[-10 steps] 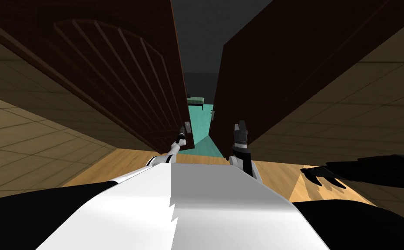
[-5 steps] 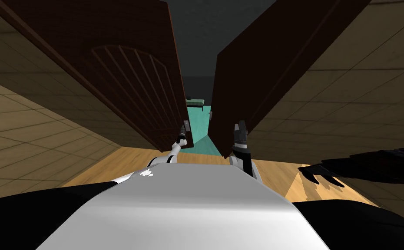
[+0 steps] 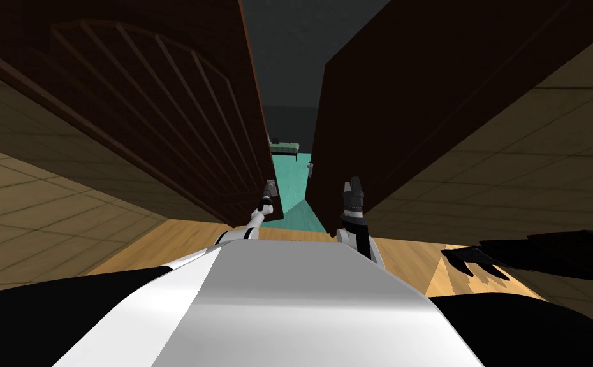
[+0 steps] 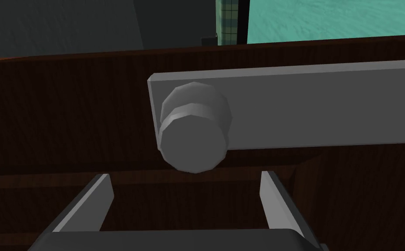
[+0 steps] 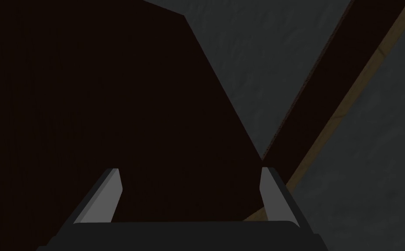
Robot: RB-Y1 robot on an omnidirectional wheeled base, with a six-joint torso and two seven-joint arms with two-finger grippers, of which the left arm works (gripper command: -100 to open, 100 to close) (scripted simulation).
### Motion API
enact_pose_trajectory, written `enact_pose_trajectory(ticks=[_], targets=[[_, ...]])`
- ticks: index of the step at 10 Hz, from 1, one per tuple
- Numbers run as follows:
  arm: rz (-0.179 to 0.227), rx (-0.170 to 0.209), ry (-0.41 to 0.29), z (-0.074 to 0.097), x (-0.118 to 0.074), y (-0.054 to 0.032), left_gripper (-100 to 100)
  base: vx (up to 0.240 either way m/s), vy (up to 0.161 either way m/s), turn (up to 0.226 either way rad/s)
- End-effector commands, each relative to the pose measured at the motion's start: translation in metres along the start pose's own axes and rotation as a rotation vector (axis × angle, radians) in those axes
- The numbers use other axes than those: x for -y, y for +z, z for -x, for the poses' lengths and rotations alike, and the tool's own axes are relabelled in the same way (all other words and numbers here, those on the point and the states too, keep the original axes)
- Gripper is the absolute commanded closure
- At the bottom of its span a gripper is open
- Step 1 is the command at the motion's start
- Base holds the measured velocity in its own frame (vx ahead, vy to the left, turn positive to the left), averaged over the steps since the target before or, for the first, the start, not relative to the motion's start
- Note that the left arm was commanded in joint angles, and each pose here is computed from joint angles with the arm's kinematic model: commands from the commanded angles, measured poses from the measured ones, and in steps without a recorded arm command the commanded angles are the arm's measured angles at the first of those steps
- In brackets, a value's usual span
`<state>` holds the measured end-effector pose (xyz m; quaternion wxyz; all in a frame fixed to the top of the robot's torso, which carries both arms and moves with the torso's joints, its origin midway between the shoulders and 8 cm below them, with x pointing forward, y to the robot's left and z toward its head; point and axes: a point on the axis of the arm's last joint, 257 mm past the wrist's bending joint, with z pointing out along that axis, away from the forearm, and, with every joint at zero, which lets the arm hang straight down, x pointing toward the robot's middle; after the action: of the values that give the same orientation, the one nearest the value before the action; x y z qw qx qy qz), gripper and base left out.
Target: Push the door open
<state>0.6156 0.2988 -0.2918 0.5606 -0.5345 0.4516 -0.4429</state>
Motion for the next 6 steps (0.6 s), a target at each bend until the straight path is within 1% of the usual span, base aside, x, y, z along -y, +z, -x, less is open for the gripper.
enact_pose_trajectory(ticks=[1,3,4,5,6], targets=[[-0.001,0.003,-0.002,0.0001,-0.0013,-0.0014,-100,0.206,0.026,-0.031],[0.001,0.003,-0.014,-0.0052,-0.0041,-0.0049,-100,0.215,0.026,-0.032],[0.0,0.003,-0.01,-0.0035,-0.0032,-0.0036,-100,0.092,0.007,-0.006],[0.0,0.003,-0.01,-0.0035,-0.0032,-0.0036,100,-0.011,0.0,0.009],[0.0,0.003,-0.01,-0.0035,-0.0032,-0.0036,100,-0.039,-0.005,-0.002]])
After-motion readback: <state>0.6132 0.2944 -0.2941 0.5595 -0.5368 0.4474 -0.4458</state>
